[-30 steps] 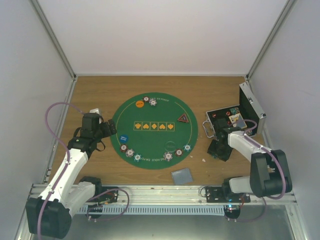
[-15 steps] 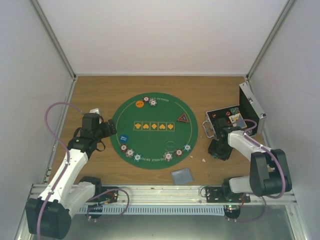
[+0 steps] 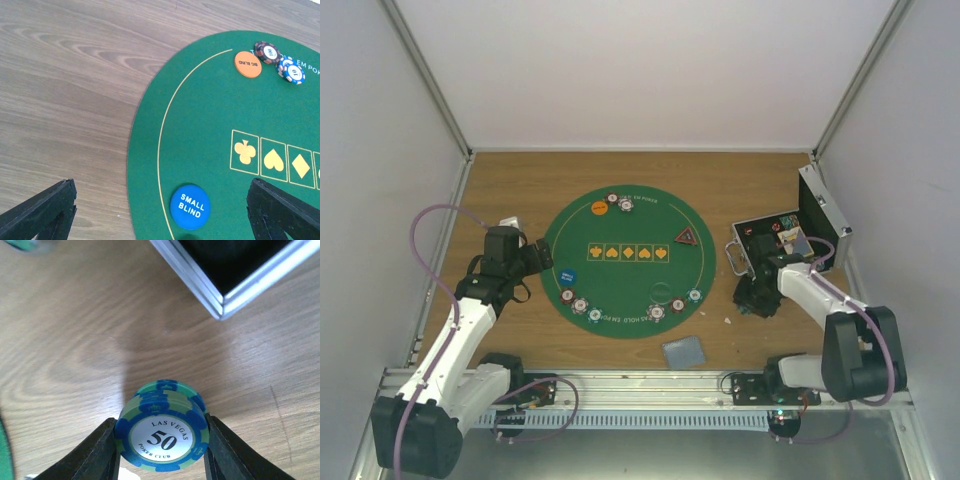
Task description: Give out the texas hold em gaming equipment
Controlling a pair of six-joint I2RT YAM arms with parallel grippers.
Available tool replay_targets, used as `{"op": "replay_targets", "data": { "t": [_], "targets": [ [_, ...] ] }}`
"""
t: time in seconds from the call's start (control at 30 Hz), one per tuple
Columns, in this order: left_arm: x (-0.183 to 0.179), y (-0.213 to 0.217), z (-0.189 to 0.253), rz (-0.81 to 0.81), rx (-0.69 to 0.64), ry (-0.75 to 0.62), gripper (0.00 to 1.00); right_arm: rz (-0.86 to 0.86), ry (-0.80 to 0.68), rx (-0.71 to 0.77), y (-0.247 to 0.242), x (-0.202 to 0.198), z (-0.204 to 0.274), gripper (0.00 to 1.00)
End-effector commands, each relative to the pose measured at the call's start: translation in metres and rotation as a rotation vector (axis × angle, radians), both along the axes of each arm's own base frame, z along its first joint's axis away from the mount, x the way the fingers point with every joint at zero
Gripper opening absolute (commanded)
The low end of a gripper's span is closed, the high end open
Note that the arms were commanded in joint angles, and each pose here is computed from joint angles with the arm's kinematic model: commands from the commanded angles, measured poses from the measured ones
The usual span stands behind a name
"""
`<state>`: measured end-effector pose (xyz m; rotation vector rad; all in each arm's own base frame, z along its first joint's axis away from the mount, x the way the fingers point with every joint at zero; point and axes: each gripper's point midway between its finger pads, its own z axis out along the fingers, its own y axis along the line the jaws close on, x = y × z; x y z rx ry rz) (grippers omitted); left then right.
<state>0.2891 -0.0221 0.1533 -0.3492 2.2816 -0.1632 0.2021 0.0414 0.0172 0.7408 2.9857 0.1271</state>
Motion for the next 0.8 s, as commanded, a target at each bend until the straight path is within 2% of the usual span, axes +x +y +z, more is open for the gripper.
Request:
{"op": "replay_targets", "data": {
  "t": [0.0,0.2,0.37,0.5,0.63,0.77],
  "targets": [
    [0.002,0.0,0.006,0.01,-0.002,-0.031,0.94,0.015,-0.081,0.048,0.011,0.016,0.023,0.28],
    [0.002,-0.001,0.005,0.005,-0.004,-0.029,0.94,0.049,-0.105,0.053,0.018,0.029,0.038,0.28],
    [0.002,-0.001,0.004,0.004,-0.004,-0.028,0.94,0.148,-0.139,0.035,0.038,0.057,0.051,0.28],
    [0.002,-0.002,0.004,0.001,-0.004,-0.026,0.94,0.296,-0.158,0.011,0.074,0.094,0.057,0.28],
    [0.002,-0.001,0.005,0.003,-0.004,-0.03,0.94,0.405,-0.208,0.055,0.116,0.142,0.063,0.28],
    [0.002,-0.002,0.005,0.0,-0.007,-0.028,0.94,0.488,-0.201,0.053,0.147,0.185,0.049,0.28]
  ]
}}
